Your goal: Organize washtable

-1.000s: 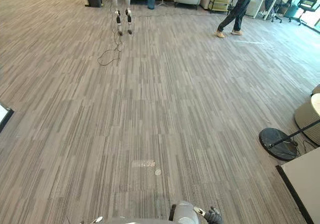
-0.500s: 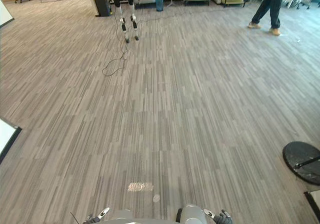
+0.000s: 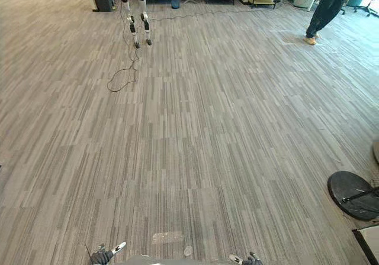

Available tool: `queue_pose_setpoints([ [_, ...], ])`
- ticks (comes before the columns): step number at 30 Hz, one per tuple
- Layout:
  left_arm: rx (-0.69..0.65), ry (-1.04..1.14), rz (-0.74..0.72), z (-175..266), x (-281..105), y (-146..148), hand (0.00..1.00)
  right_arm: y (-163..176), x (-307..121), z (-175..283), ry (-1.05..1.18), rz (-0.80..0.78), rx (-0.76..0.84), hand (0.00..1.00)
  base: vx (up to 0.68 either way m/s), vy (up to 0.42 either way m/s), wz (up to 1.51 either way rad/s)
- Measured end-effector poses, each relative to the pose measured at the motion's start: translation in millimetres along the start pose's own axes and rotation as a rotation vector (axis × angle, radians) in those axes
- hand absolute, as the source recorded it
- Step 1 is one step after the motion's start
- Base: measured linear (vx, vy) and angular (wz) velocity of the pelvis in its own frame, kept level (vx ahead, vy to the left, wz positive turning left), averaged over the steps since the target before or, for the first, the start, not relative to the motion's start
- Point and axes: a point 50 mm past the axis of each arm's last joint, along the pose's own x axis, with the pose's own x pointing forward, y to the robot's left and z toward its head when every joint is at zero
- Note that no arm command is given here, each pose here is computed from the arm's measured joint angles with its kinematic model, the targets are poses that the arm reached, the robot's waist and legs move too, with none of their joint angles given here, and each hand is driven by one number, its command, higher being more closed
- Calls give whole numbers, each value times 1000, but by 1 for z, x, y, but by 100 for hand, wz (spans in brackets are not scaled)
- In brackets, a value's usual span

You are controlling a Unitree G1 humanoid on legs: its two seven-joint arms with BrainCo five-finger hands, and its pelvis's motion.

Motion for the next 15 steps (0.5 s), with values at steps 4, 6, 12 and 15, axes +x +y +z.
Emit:
queue_pose_setpoints([
  [4,-1,-45,-50,1,-4,-17,0,-4,0,2,-9,-10,-39,0,-58,-70,-9],
  [6,6,-39,-104,-6,-9,-34,0,-8,-1,-3,3,-26,-30,0,-29,-81,48],
  [12,15,-46,-129,-8,-11,-37,0,-12,0,3,-16,-47,-44,0,-59,-20,6],
  [15,5,-47,-126,-8,-11,-35,0,-11,0,1,-10,-45,-40,0,-22,3,-3],
])
